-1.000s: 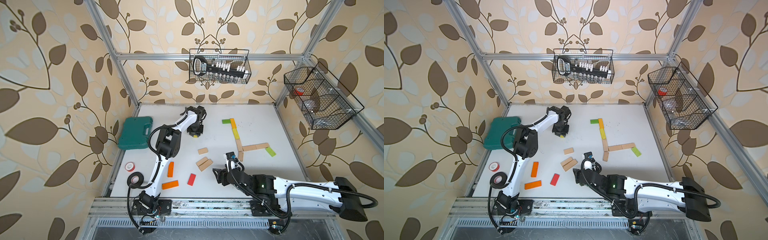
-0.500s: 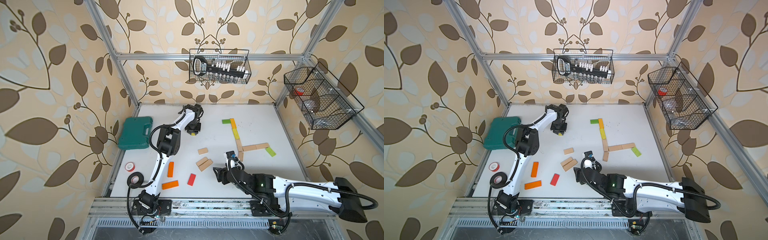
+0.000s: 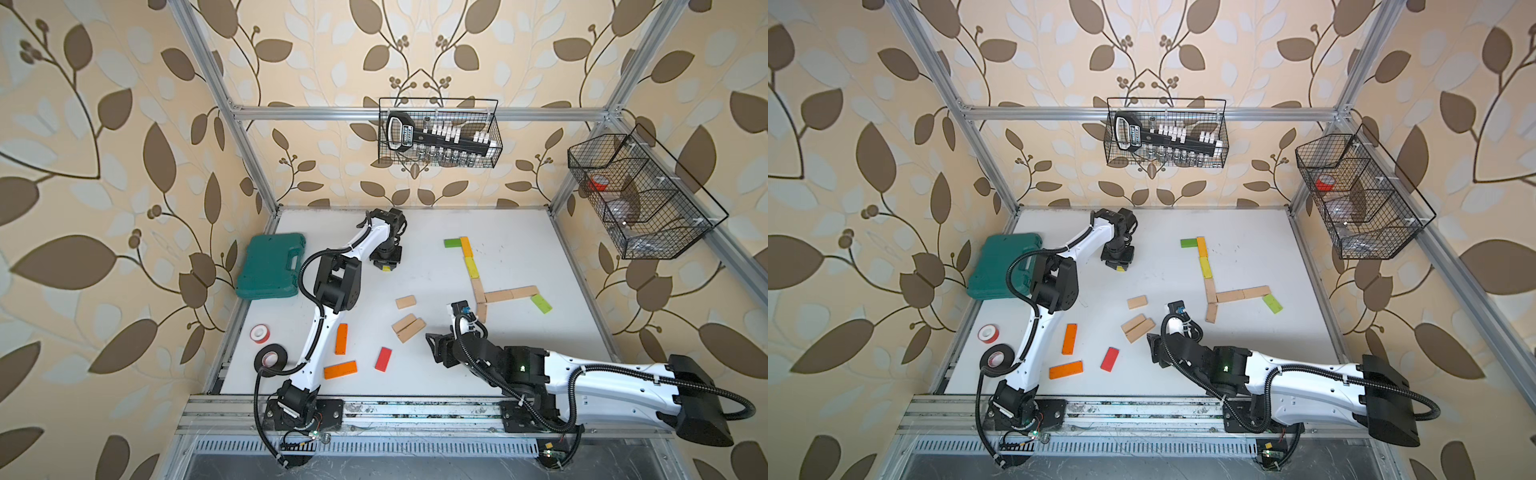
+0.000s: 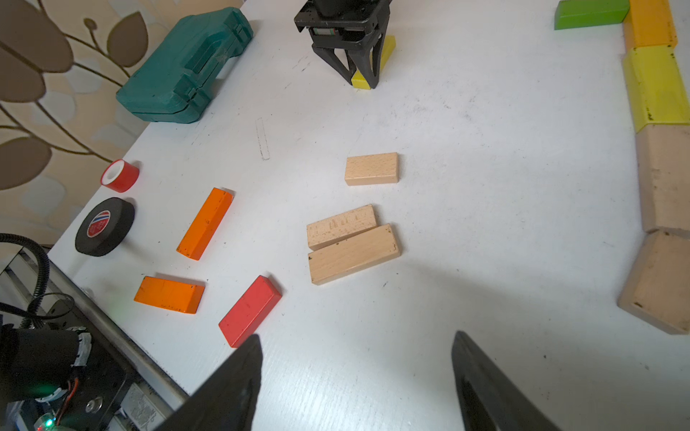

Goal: Assemble a giraffe with building blocks
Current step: Assemble the building block at the center of the board.

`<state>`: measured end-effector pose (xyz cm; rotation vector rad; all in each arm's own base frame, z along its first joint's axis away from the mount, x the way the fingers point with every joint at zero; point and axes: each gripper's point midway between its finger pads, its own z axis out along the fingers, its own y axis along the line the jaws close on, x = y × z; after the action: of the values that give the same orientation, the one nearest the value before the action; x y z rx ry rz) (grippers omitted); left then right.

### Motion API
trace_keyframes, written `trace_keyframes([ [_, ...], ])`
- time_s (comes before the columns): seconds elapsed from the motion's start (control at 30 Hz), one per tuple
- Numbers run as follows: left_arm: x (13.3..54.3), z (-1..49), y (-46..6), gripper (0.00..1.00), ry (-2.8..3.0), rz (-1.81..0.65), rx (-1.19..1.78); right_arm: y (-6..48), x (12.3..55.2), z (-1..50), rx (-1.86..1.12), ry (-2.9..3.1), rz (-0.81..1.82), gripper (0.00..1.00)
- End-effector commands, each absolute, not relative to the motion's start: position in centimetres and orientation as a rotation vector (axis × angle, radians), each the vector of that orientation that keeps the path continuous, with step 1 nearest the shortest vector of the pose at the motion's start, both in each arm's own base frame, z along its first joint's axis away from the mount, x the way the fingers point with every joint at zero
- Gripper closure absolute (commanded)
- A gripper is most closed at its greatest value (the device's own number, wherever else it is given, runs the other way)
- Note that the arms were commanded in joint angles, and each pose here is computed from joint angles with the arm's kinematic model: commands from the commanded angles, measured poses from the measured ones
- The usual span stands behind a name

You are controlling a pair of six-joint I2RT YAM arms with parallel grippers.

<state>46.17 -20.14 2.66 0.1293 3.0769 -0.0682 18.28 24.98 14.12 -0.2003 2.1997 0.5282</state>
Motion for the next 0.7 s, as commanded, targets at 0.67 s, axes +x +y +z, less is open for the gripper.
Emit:
trace_keyframes([
  [0.67, 47.1, 3.31, -19.85, 0.62, 3.063, -0.089, 0.088, 24.61, 18.55, 12.88, -0.212, 2.222, 0.506, 0.24],
])
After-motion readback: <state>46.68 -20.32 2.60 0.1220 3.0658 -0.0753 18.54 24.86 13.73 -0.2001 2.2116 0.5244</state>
